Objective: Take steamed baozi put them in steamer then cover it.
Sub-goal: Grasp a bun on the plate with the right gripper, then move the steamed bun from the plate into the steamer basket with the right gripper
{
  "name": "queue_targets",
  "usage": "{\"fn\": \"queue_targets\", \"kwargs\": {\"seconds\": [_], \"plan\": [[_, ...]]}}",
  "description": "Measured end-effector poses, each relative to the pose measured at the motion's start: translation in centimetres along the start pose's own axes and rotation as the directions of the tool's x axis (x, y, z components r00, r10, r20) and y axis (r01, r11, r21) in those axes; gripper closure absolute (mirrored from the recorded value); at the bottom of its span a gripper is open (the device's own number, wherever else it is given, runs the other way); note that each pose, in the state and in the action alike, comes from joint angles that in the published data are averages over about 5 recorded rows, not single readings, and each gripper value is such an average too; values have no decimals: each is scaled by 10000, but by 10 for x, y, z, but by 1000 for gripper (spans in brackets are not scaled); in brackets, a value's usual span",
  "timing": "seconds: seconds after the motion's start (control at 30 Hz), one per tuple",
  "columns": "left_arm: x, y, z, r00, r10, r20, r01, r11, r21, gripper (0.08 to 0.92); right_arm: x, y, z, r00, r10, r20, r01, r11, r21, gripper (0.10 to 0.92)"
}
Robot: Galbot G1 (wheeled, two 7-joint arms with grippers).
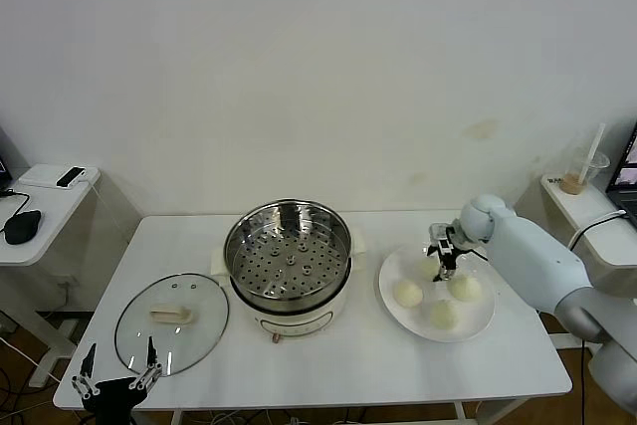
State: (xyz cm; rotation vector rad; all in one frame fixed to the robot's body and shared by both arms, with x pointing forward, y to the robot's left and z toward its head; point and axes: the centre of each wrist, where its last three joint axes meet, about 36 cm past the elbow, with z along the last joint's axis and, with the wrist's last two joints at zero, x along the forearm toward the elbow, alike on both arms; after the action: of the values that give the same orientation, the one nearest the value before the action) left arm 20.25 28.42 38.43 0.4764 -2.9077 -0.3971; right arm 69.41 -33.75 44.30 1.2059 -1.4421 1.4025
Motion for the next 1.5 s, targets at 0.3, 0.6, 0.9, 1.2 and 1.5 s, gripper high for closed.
{"fn": "queue_targets", "kwargs": {"seconds": [0.3, 0.6, 0.9, 1.2, 1.5], "plan": [[0, 0, 0, 10000, -43, 20, 43, 10000, 1, 177, 5, 0, 6, 10000, 1, -95, -1, 10000, -17, 567], [-1, 1, 1, 10000, 75, 2, -75, 10000, -61, 177, 33, -6, 8, 9997, 254, 61, -255, 9995, 181, 556], [-3, 0, 0, 9997, 245, -5, -246, 9997, -57, 177, 104, -21, -4, 9940, 955, 535, -995, 9921, 771, 555], [-5, 4, 0, 9995, 300, -84, -301, 9995, -73, 177, 181, -53, -46, 9764, 1739, 1280, -1924, 9697, 1507, 555], [-9, 10, 1, 9997, 217, -93, -218, 9997, -126, 177, 220, -82, -139, 9522, 1908, 2386, -2532, 9299, 2667, 556]]}}
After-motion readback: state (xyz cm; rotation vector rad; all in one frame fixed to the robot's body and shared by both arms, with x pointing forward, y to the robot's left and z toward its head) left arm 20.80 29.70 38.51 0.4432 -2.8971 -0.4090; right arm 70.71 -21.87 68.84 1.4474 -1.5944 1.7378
